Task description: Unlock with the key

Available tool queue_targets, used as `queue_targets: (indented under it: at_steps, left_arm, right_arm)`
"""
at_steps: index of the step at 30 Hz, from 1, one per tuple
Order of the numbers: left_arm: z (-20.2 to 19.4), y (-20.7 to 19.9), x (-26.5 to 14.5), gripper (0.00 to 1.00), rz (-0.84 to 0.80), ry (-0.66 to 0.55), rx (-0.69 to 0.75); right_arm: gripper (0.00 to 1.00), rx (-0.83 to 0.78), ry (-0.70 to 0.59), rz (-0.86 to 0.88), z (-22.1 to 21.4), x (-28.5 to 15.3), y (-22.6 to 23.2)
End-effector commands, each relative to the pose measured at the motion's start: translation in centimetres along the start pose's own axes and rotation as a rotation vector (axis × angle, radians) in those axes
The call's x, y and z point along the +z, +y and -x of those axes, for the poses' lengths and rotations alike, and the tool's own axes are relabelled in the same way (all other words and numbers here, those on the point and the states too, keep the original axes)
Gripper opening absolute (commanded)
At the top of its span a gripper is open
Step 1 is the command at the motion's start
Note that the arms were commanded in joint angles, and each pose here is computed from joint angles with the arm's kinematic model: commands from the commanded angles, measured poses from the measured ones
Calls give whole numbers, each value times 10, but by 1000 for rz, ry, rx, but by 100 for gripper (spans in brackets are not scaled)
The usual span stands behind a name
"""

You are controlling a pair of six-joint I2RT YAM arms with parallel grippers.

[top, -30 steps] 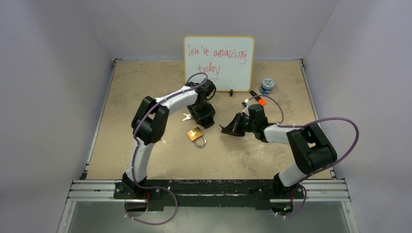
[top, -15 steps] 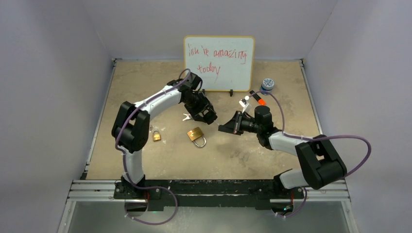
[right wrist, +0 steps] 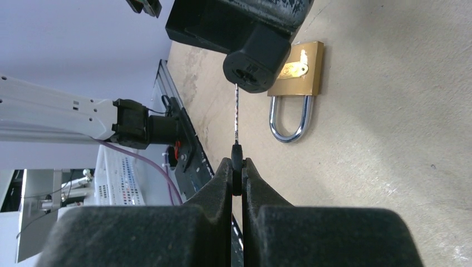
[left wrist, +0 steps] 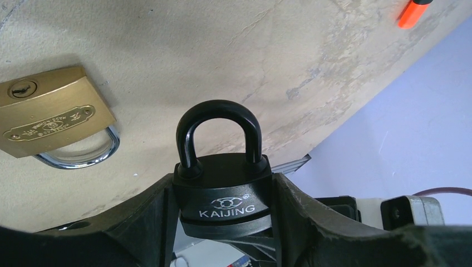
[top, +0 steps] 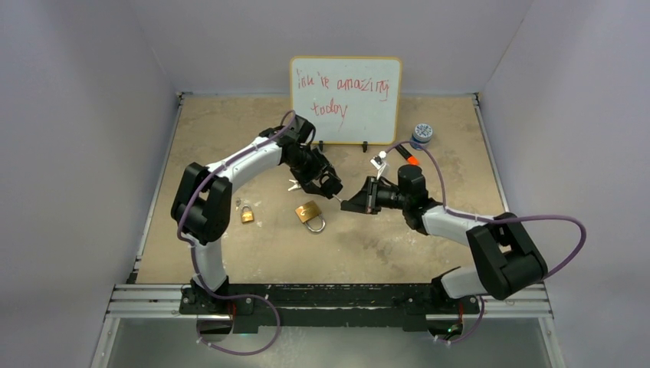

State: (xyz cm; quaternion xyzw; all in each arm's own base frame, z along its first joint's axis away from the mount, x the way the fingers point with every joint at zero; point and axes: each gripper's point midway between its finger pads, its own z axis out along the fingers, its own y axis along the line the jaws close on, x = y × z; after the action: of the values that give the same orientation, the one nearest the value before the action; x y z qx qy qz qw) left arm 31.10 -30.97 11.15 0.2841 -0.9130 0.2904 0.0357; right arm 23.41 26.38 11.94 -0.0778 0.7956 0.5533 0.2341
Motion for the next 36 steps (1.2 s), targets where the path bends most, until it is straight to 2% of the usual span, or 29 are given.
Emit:
queue_targets:
  at_steps: [1, 11, 15, 18, 25, 36]
  left_arm:
    - [-12, -18, -21, 8, -88, 33, 4]
    - [-12, -14, -19, 8, -82, 27, -3]
    - [-9, -11, -19, 8, -68, 10, -10]
    - [-6, -6, -18, 8, -41, -9, -16]
    - [-4, 1, -12, 7, -7, -9, -29]
    - [-5, 5, -13, 7, 0, -13, -29]
  right_arm:
    - [0, -48, -10, 6, 14, 5, 6]
    - [0, -19, 7, -110, 13, 7, -16]
    - [0, -46, -23, -141, 18, 4, -19]
    - [0, -81, -44, -78, 23, 3, -4]
    - [0, -132, 57, 56, 4, 15, 18]
    - [0, -115, 54, -43, 3, 21, -1]
